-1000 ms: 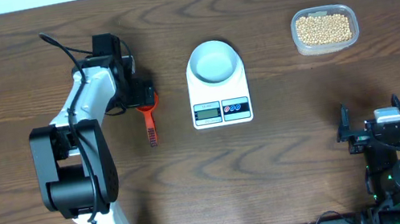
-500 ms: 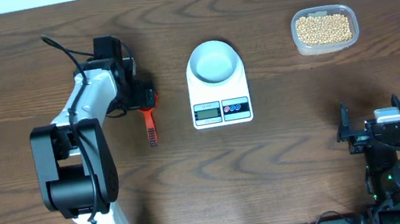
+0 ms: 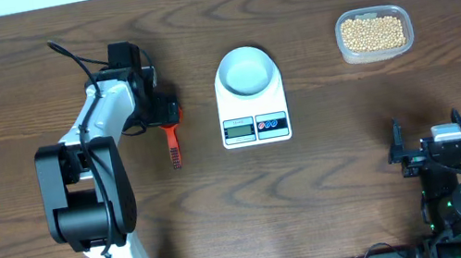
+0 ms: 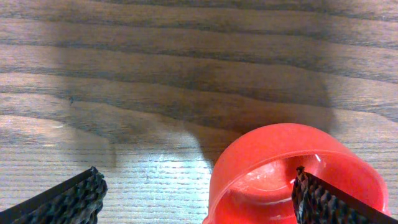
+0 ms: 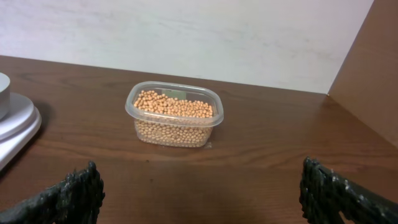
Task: Scoop item into bowl and weigh 50g on scale
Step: 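Lower the left gripper and close it on the red scoop's rim, then lift the red scoop with the left gripper and rotate it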
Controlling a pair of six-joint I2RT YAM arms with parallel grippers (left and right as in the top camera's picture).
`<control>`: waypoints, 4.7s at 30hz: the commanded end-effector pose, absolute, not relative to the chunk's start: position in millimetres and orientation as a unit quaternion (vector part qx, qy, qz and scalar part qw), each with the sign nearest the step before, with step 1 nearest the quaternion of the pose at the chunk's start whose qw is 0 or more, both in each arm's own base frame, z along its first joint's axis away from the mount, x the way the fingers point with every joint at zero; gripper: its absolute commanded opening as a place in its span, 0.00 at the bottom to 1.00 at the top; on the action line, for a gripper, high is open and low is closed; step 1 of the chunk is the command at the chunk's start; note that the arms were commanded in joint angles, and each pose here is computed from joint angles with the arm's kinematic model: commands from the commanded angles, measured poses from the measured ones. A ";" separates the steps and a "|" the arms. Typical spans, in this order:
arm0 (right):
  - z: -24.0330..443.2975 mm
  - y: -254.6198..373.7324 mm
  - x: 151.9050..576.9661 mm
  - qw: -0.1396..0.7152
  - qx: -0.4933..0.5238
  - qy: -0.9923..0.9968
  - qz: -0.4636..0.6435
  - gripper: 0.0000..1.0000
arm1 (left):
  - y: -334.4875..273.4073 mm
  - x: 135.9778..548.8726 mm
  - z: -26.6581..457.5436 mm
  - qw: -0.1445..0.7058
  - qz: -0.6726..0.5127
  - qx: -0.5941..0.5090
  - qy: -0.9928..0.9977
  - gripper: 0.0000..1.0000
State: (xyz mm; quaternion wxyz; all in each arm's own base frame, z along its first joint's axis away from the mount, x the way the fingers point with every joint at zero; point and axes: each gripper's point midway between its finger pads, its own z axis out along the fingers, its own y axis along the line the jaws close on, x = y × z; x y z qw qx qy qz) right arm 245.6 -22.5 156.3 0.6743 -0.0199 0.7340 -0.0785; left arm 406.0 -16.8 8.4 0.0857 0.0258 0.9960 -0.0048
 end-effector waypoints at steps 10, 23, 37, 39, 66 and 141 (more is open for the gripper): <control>155.6 -23.6 245.2 0.673 -0.023 0.734 -0.083 0.99 | -17.3 399.4 1.4 0.073 -0.007 0.031 0.997 0.98; 155.5 -23.6 245.2 0.673 -0.023 0.734 -0.083 0.99 | -17.2 397.4 -0.1 0.070 -0.007 0.031 0.997 0.98; 155.5 -23.6 245.2 0.673 -0.023 0.734 -0.083 0.99 | -17.2 397.4 -0.1 0.070 -0.007 0.031 0.997 0.98; 155.5 -23.6 245.2 0.673 -0.023 0.734 -0.083 0.99 | -17.2 397.4 -0.1 0.070 -0.007 0.031 0.997 0.98; 155.5 -23.6 245.2 0.673 -0.023 0.734 -0.083 0.99 | -17.3 397.3 -0.1 0.070 -0.007 0.031 0.997 0.46; 155.5 -23.6 245.2 0.673 -0.023 0.734 -0.083 0.99 | -17.6 406.7 57.9 0.139 -0.007 0.030 0.990 0.07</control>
